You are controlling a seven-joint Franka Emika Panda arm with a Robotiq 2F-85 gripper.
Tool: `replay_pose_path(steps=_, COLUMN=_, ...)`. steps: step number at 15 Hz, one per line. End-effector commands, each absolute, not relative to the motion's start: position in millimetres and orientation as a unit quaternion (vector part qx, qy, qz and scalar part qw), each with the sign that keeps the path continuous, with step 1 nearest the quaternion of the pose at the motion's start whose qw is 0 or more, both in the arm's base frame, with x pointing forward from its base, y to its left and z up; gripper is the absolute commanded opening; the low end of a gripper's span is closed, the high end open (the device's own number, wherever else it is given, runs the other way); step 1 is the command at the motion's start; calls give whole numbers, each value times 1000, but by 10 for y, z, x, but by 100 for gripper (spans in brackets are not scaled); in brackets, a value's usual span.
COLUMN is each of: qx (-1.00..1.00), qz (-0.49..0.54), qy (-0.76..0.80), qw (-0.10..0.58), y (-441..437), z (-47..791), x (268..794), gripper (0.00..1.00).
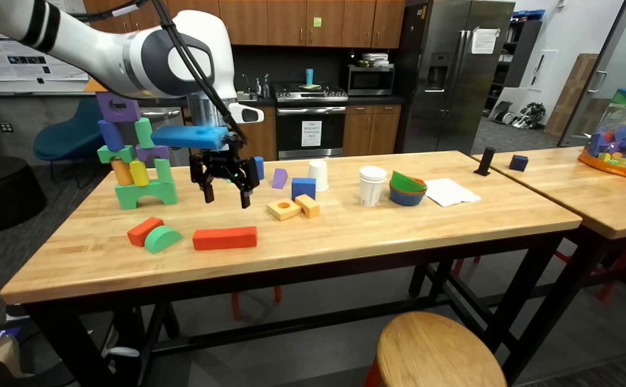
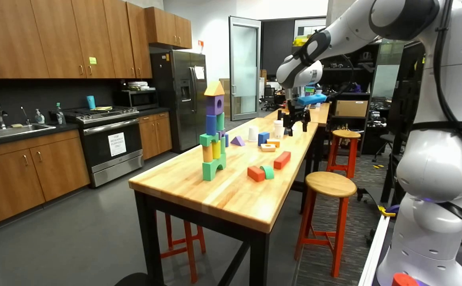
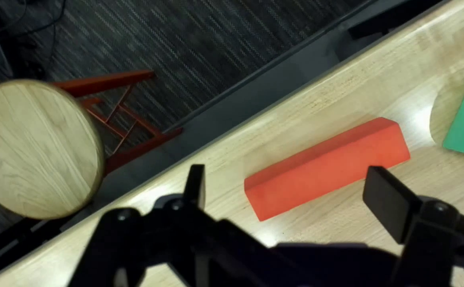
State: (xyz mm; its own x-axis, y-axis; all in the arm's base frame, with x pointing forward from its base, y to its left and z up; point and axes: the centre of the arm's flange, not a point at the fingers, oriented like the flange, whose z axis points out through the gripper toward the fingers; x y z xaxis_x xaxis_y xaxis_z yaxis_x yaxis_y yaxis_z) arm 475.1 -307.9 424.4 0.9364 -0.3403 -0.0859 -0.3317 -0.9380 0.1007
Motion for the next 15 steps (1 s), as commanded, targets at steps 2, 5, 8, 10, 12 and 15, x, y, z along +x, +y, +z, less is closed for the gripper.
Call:
replay_pose_path(steps=2, qx=983, qz=-33, qy=-175, qw=44, y=-2906, z=4511, x=4491, gripper=100)
replay_pose_path(steps=5, qx=988, qz=-46, qy=-145, qw=33, y=-2919, z=4570, x=4396, gripper=100)
replay_pose_path(steps=8, qx=991, qz=-52, qy=-119, qw=24, y=-2880, z=4544, x=4289, gripper=100)
replay_pose_path(steps=10, qx=992, qz=-59, qy=-109, qw=24, y=-2835, z=4468, x=4246, gripper=100)
replay_pose_path(steps=12, qx=993, qz=-60, qy=-97, qw=33, y=-2797, z=4394, x=4198, gripper=100)
replay_pose_path(steps=15, qx=996, qz=-50, qy=-65, qw=44, y=-2792, z=4330, x=4153, gripper=100)
